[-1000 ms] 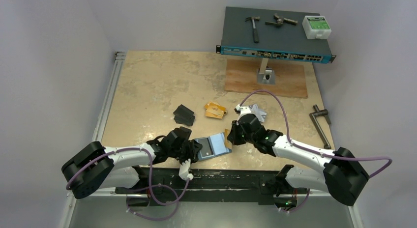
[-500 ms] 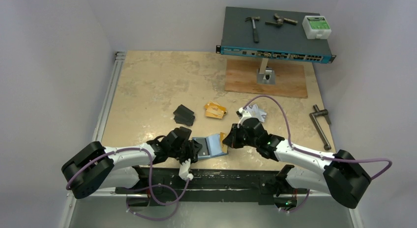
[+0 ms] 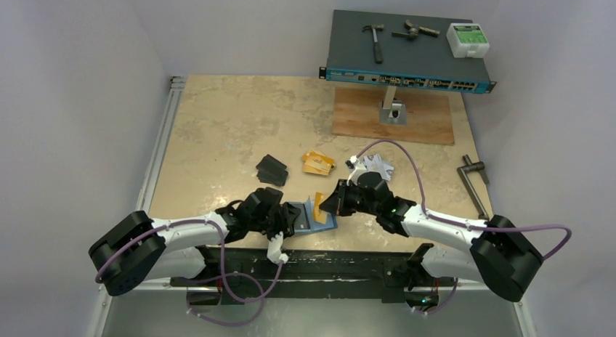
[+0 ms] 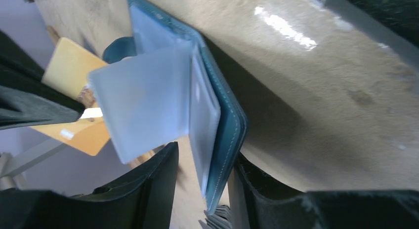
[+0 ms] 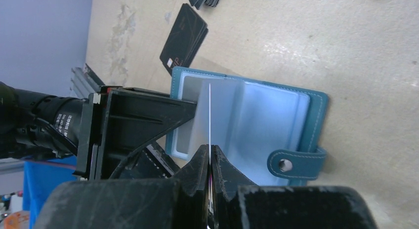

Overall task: Put the credit cards into the card holder
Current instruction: Turn over the card slot in the card holder.

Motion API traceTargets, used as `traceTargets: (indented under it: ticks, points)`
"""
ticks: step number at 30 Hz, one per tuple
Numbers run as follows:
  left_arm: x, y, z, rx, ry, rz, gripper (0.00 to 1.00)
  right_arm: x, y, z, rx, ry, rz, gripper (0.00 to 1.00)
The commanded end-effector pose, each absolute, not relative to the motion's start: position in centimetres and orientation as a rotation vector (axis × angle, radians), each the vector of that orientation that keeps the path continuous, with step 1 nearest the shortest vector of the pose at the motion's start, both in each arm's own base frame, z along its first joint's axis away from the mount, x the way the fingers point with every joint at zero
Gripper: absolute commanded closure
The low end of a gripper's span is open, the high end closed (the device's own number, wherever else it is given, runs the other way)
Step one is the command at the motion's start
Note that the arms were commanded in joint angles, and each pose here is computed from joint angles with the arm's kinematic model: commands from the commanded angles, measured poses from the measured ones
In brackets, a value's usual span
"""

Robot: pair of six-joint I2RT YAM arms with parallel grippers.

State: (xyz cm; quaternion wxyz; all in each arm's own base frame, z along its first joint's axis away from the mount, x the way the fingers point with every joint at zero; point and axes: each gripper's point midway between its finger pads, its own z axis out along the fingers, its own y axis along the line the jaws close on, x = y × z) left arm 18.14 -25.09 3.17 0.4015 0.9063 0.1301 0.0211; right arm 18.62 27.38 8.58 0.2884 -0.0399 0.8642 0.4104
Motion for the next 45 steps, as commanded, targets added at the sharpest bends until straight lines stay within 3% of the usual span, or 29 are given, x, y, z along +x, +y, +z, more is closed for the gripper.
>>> traceTargets:
  ticks: [1, 15, 21, 33, 45]
  points:
    - [19.3, -26.0, 5.5, 2.157, 0.356, 0.105, 0.59, 18.6, 29.8, 10.6, -0.116, 2.229, 1.277, 1.00]
    - [18.3, -24.1, 4.4, 2.145, 0.370, 0.122, 0.55, 17.9, 31.3, 8.1, -0.121, 2.299, 1.297, 1.00]
    - [19.3, -23.2, 4.5, 2.122, 0.508, 0.149, 0.55, 18.1, 31.7, 7.6, -0.120, 2.309, 1.301, 1.00]
    - [23.2, -20.5, 6.0, 1.941, 1.133, 0.181, 0.53, 18.1, 31.8, 6.9, -0.129, 2.324, 1.289, 1.00]
    - [19.1, -18.0, 8.5, 1.421, 2.263, -0.364, 0.49, 17.7, 31.4, 6.9, -0.131, 2.327, 1.287, 1.00]
